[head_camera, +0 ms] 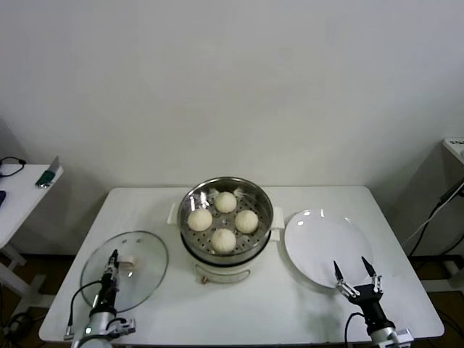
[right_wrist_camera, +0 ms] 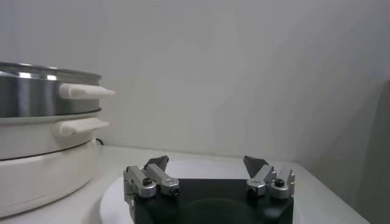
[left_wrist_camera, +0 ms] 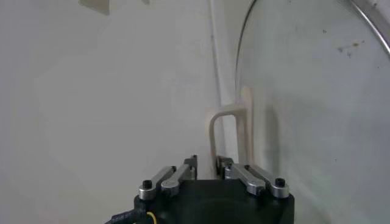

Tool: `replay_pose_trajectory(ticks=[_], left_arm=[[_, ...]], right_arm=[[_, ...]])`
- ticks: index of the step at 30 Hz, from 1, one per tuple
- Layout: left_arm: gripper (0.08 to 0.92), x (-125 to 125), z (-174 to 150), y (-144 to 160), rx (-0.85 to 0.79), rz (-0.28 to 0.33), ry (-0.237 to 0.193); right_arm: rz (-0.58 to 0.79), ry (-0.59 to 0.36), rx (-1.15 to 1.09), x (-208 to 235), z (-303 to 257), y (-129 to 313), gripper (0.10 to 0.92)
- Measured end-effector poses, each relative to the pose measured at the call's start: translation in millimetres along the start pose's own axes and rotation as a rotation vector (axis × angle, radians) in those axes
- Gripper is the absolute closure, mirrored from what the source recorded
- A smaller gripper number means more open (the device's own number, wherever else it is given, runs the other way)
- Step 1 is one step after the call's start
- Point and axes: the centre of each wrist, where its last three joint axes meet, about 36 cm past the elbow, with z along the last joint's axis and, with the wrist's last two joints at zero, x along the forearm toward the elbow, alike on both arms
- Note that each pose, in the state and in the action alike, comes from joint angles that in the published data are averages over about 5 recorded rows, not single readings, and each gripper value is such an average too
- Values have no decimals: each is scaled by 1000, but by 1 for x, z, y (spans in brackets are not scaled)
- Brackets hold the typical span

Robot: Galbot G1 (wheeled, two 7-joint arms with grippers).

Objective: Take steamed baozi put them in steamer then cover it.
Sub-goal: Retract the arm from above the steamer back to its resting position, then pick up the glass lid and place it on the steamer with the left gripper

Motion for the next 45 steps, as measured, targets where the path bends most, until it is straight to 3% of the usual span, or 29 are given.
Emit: replay_pose_trajectory(ticks=[5, 13, 26, 33, 45], left_arm=[[837, 0, 1, 4, 6, -6, -4], [860, 0, 12, 37, 40, -31, 28], [860, -9, 16, 170, 86, -83, 120], [860, -7, -15, 221, 118, -99, 131], [860, -6, -114, 262, 202, -68, 96]], right_arm=[[3, -6, 4, -2, -2, 0, 200], [10, -6, 15, -4, -5, -2, 200], [15, 2, 26, -6, -6, 0, 200], [23, -2, 28, -7, -7, 1, 200], [-6, 1, 47, -16, -10, 6, 200]])
